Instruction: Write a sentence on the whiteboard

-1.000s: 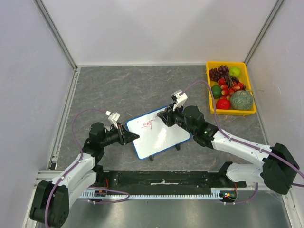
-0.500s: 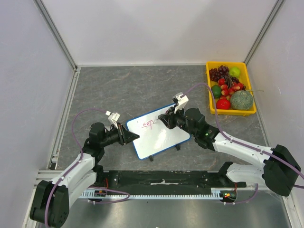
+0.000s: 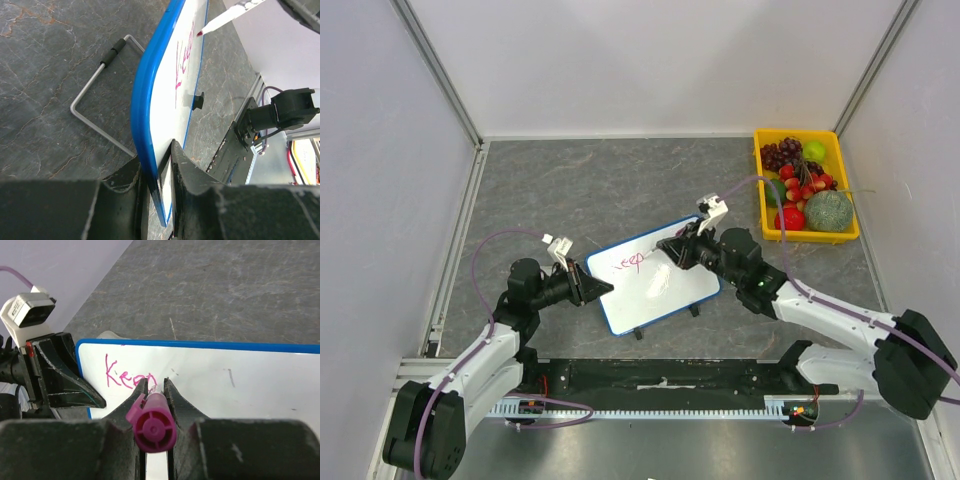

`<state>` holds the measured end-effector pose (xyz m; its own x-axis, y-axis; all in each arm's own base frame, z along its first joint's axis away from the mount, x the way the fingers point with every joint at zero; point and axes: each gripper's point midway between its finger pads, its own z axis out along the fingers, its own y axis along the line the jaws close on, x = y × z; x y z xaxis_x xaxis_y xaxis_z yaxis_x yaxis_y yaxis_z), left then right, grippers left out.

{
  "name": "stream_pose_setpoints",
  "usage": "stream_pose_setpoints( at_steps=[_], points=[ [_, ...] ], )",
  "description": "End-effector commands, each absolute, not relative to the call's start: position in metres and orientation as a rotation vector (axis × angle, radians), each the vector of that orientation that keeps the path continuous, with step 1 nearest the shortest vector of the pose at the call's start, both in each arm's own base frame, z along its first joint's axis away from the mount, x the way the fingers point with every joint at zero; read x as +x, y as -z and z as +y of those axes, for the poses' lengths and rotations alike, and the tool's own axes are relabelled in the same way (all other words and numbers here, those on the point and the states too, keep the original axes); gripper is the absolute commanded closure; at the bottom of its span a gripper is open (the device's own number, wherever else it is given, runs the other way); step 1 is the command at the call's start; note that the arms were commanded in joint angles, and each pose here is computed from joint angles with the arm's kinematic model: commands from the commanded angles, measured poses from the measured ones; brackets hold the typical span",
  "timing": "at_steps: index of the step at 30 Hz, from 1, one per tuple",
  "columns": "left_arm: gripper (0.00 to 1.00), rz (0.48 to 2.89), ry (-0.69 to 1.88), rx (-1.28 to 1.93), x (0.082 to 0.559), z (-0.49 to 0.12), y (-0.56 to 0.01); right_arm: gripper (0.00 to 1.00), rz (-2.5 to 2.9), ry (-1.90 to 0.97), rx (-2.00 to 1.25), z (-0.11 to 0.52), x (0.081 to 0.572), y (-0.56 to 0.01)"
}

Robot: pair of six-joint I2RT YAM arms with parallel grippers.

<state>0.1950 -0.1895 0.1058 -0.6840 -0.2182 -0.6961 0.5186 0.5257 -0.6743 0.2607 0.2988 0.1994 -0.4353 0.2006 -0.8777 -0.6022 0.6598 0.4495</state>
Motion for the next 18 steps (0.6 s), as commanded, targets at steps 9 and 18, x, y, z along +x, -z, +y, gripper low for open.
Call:
stream_pose_setpoints(
  at_steps=[9, 18],
  points=[
    [0.98, 1.952, 1.118, 0.285, 0.205, -0.183, -0.103, 1.00, 1.699, -0.923, -0.284, 0.265, 0.254, -0.248],
    [0.98, 1.954, 1.121, 0.284, 0.204, -0.183, -0.103, 1.00, 1.724, -0.885, -0.273, 0.255, 0.258, -0.237]
  ],
)
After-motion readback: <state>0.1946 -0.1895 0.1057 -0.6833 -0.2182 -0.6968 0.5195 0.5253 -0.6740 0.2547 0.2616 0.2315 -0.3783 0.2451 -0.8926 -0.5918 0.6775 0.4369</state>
